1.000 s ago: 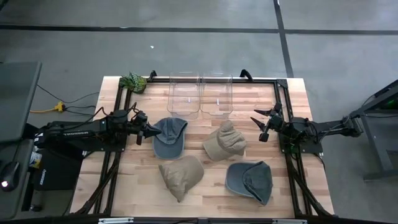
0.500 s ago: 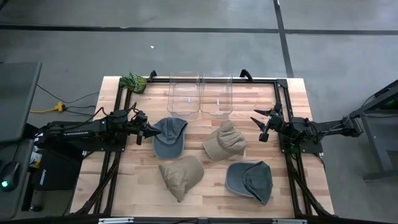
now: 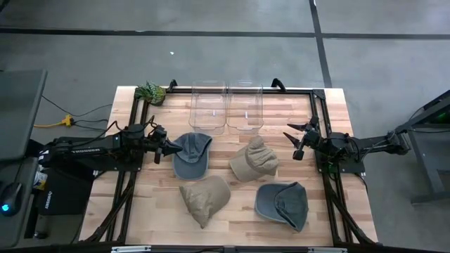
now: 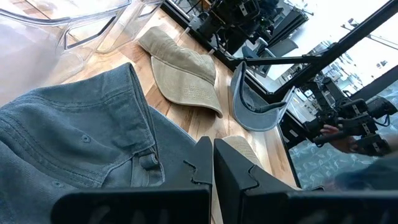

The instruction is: Pick & Place hat

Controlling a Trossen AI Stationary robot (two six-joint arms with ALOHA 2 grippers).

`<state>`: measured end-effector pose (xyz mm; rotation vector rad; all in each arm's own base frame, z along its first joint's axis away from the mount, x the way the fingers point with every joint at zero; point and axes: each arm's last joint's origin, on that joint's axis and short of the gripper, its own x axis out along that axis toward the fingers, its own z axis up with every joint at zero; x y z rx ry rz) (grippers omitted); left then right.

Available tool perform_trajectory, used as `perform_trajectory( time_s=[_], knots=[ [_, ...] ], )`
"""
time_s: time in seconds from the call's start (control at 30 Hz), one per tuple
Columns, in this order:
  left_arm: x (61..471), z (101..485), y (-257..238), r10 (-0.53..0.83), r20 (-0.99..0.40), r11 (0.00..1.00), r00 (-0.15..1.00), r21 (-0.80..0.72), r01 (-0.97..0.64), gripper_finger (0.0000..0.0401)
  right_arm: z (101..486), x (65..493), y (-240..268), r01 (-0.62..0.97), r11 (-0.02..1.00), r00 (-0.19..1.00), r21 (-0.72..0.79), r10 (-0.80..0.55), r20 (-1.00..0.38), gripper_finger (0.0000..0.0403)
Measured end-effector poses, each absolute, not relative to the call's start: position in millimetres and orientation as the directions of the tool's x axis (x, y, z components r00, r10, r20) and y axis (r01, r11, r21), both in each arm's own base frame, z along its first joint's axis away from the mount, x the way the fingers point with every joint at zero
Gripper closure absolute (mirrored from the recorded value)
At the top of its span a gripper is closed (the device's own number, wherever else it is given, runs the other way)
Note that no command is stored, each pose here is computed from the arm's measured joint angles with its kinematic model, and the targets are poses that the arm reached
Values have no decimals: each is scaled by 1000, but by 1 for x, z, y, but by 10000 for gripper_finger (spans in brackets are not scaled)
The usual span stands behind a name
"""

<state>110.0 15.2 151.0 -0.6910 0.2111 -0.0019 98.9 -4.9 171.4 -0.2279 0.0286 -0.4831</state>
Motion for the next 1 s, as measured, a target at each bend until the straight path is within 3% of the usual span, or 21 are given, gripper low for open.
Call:
perform_trajectory(
  time_s=[0.3,0.47,0.63,0.83,1.0],
  knots=[
    [110,151,15,-72,-193,771,979,-633,-68,401,171,99,-5,458,879,888,-136,-459,26,234],
    [110,151,15,-72,-193,771,979,-633,-68,401,173,99,-5,447,887,890,120,-454,42,234],
    [110,151,15,-72,-193,771,979,-633,-68,401,175,100,-2,334,882,926,332,-373,61,234],
    [110,151,15,-71,-192,772,979,-633,-68,401,196,97,3,144,938,986,315,-163,36,234],
    [110,151,15,-72,-193,771,979,-633,-68,401,218,86,-1,190,937,982,294,-181,-56,234]
  ],
)
